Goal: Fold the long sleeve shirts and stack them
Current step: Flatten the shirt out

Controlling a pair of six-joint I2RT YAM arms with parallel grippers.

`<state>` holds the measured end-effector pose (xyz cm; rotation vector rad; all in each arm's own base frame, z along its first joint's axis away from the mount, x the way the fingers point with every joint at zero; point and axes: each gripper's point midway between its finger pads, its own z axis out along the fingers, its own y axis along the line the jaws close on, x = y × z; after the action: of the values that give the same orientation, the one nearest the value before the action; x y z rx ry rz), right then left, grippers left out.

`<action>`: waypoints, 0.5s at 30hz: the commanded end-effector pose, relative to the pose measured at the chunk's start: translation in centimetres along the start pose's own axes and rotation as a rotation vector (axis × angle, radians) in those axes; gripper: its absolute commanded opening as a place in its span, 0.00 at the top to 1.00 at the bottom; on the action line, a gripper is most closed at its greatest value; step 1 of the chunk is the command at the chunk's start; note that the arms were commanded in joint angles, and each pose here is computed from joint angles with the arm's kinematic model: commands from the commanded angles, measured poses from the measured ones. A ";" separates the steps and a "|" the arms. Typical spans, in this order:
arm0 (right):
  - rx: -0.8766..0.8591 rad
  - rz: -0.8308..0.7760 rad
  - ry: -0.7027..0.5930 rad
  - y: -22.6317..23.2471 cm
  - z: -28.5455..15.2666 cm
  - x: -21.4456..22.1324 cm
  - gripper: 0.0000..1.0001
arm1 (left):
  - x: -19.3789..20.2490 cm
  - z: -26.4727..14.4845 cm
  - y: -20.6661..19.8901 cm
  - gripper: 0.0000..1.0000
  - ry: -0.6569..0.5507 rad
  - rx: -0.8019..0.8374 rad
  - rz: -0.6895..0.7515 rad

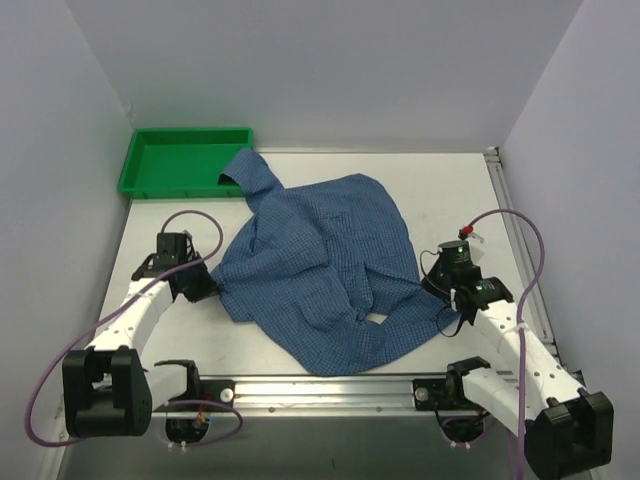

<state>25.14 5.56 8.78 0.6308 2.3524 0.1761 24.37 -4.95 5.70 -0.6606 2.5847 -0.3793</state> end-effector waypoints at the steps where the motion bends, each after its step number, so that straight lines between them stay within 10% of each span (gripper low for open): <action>1: 0.014 -0.017 0.095 -3.0 -1.6 4.5 1.00 | -2.5 -0.3 0.0 1.00 -0.066 0.000 -0.049; 15: -0.013 0.181 0.086 -5.5 -4.8 8.2 0.99 | -7.9 -1.0 7.4 1.00 -0.197 -0.217 -0.388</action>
<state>15.74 5.69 6.92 0.7614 2.3416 0.3627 26.22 2.75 5.52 -1.1226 2.4247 -0.2246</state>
